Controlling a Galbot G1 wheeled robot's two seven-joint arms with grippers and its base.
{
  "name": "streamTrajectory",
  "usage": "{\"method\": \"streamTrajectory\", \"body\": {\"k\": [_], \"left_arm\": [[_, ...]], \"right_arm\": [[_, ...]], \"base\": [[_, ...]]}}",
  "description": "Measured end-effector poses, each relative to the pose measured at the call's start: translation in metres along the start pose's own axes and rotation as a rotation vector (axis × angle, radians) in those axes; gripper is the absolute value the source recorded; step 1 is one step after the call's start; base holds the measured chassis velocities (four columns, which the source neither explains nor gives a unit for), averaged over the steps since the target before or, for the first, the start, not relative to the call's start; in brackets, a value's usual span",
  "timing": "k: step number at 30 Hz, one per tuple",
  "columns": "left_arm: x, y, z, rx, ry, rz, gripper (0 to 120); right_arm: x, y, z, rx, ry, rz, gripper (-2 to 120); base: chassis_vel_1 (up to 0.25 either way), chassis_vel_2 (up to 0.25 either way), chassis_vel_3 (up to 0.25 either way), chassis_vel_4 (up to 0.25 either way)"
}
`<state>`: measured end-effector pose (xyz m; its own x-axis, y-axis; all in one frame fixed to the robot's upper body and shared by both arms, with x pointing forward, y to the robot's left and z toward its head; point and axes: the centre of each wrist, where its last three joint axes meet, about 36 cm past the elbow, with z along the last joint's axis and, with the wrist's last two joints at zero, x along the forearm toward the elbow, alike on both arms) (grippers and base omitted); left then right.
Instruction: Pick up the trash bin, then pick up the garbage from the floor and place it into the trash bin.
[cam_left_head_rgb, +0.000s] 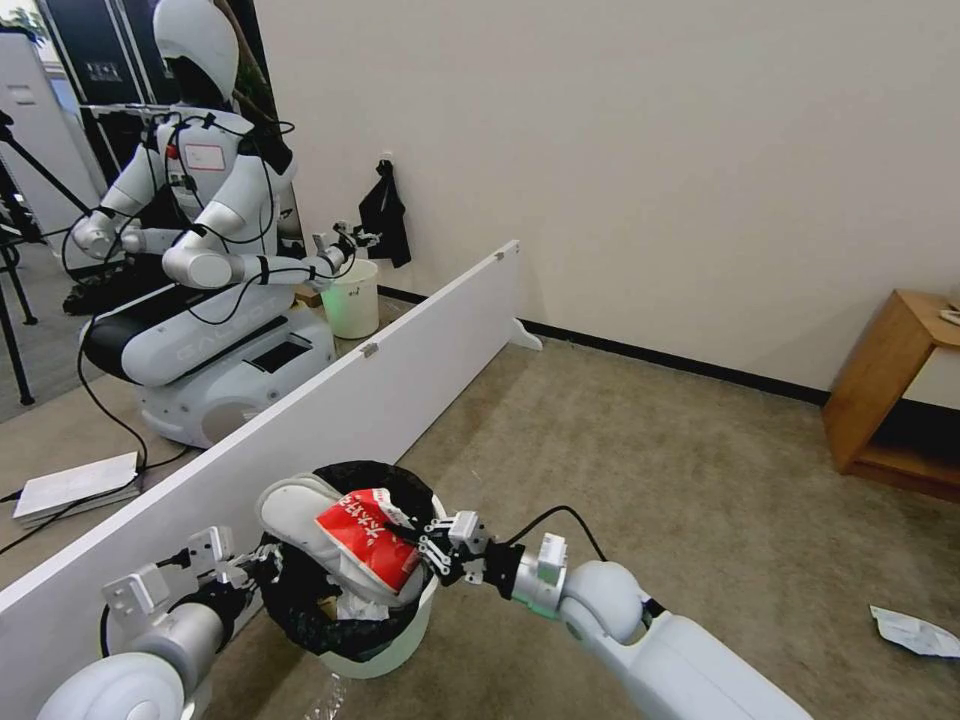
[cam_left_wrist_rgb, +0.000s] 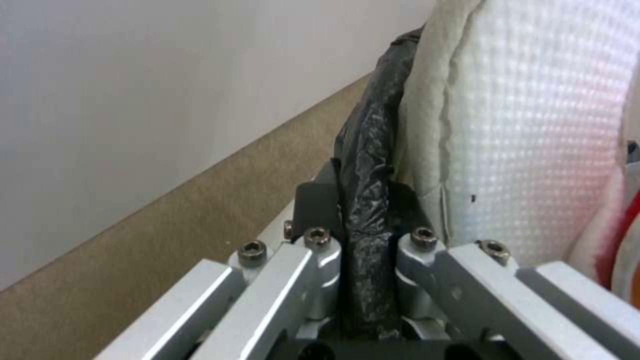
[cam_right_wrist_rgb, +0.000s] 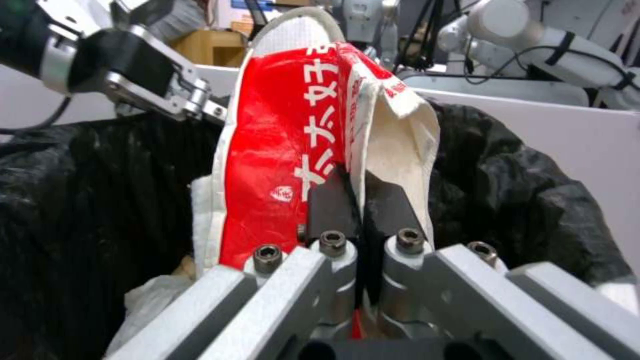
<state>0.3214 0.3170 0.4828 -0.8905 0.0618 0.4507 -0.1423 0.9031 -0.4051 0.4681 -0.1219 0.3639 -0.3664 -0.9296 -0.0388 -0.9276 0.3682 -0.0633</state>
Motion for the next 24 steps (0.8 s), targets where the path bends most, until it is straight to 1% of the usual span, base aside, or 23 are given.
{"method": "streamTrajectory", "body": {"k": [11, 19, 23, 24], "left_arm": [[0.0049, -0.0015, -0.0026, -0.001, -0.011, 0.006, 4], [0.007, -0.0033, -0.0004, 0.004, -0.008, 0.014, 4], [0.0072, -0.0037, 0.0, 0.005, -0.01, 0.014, 4], [0.0072, -0.0038, 0.0003, 0.006, -0.011, 0.013, 4]], "right_arm": [[-0.0027, 0.0012, 0.0019, -0.006, 0.001, 0.016, 0], [-0.0065, 0.0032, 0.0, -0.006, -0.009, 0.022, 0], [-0.0065, 0.0039, -0.0002, -0.002, -0.007, 0.049, 0], [-0.0069, 0.0039, -0.001, 0.0, -0.007, 0.059, 5]], "base": [[0.0, 0.0, 0.0, 0.0], [0.0, 0.0, 0.0, 0.0], [0.0, 0.0, 0.0, 0.0], [0.0, 0.0, 0.0, 0.0]]}}
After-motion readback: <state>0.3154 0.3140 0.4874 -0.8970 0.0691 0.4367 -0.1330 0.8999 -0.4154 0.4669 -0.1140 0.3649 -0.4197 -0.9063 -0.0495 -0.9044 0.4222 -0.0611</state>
